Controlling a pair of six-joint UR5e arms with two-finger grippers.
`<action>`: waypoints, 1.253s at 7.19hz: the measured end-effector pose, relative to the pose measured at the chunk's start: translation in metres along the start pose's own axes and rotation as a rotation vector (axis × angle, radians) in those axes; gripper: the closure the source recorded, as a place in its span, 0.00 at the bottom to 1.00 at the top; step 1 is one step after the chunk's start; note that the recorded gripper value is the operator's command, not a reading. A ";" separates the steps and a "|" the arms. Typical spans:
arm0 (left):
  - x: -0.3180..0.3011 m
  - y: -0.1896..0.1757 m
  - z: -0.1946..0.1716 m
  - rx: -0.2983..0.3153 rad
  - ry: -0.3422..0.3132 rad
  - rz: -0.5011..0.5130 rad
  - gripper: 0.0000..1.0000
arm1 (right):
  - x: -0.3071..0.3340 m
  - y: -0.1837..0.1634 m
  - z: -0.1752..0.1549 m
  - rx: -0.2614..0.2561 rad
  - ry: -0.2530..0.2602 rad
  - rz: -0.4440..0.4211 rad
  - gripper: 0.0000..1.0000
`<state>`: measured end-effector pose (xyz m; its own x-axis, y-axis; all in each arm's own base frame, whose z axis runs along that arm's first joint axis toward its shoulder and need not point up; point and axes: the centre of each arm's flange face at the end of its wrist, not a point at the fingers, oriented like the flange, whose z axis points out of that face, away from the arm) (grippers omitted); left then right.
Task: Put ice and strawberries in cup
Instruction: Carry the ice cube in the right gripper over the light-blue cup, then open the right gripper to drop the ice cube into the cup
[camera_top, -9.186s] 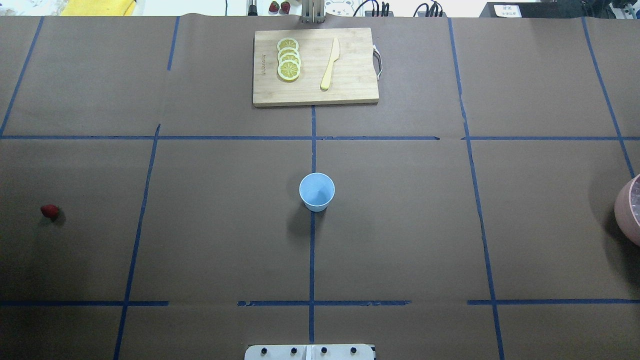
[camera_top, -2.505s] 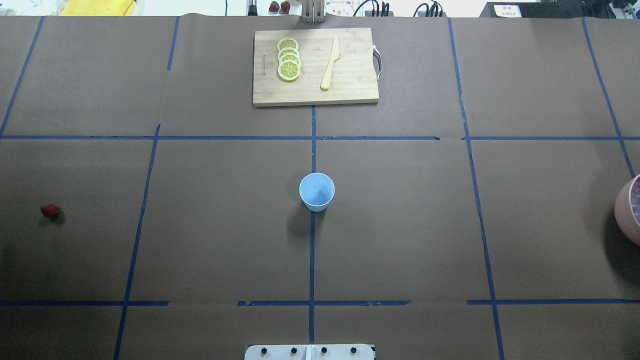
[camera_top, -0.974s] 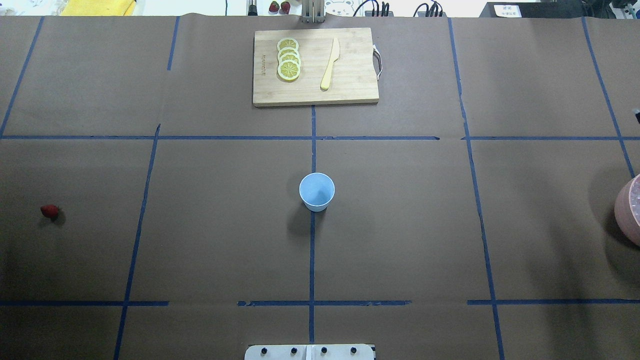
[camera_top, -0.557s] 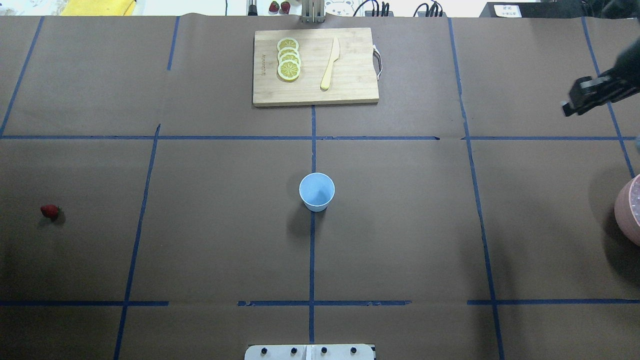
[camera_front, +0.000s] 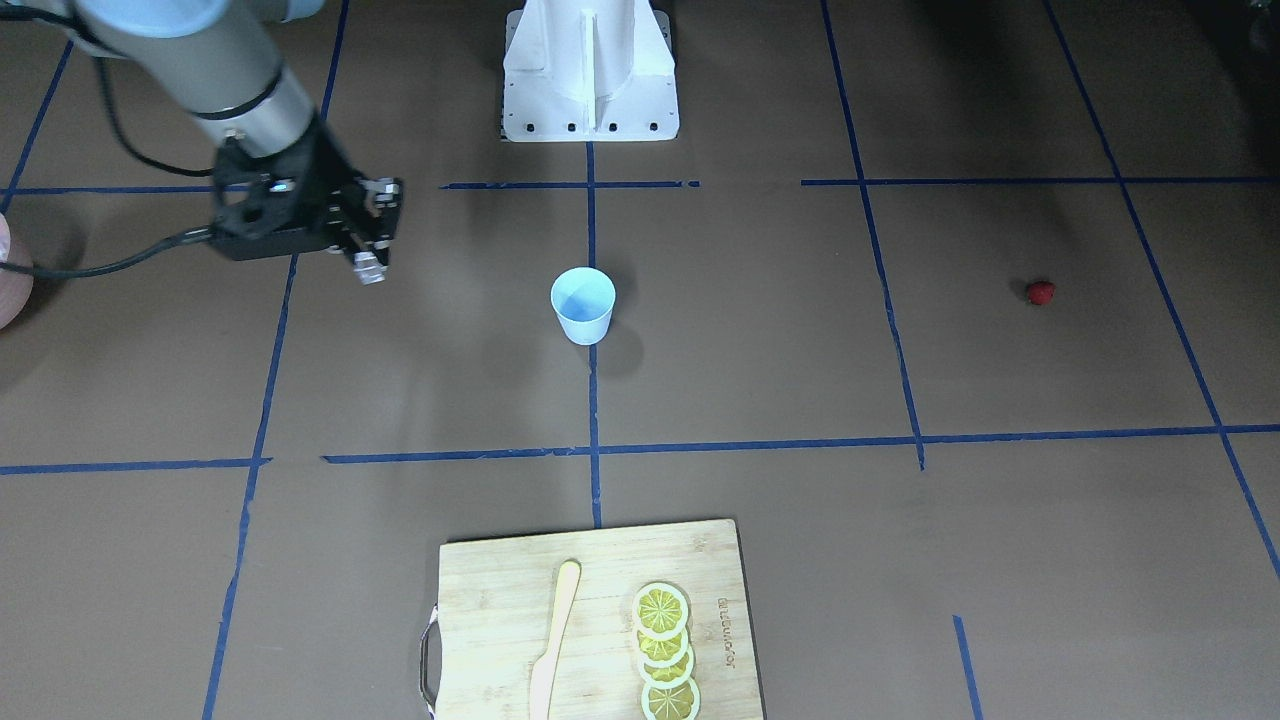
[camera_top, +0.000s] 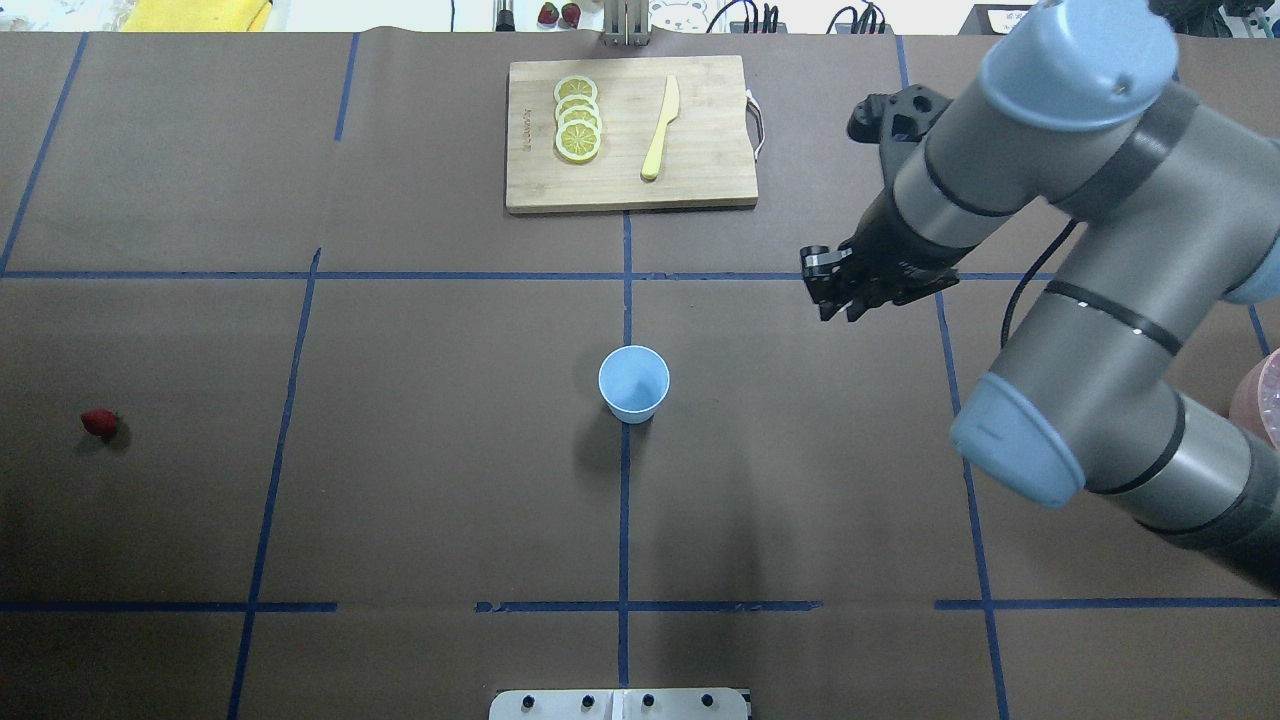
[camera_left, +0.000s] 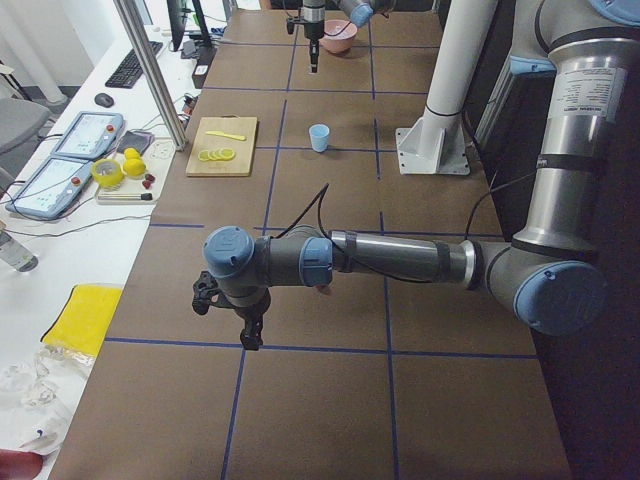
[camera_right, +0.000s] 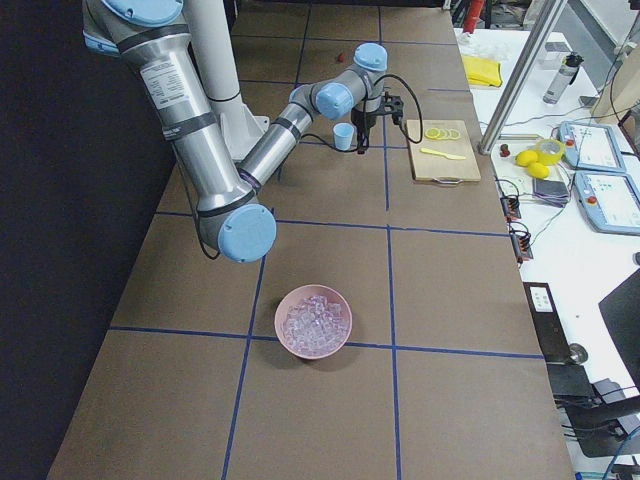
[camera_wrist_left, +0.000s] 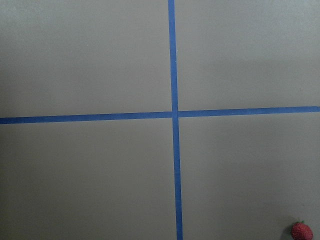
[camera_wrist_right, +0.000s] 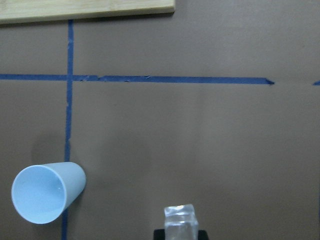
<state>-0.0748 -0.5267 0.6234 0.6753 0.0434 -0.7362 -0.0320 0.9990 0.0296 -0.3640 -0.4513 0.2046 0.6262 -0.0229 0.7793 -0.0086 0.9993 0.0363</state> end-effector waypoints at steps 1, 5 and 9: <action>0.000 0.000 0.000 0.000 0.000 0.000 0.00 | -0.036 0.011 0.013 0.006 0.002 0.013 1.00; 0.000 0.000 0.000 -0.001 -0.001 -0.001 0.00 | -0.159 0.033 0.077 0.020 0.055 0.039 1.00; 0.000 -0.001 -0.001 0.001 0.000 0.000 0.00 | -0.181 0.027 0.100 0.013 0.094 0.046 0.97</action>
<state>-0.0751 -0.5277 0.6225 0.6755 0.0435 -0.7361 -0.0315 0.9991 0.0301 -0.5556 -0.4229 0.1266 0.6950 0.0269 0.7185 -0.0488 0.9988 0.0098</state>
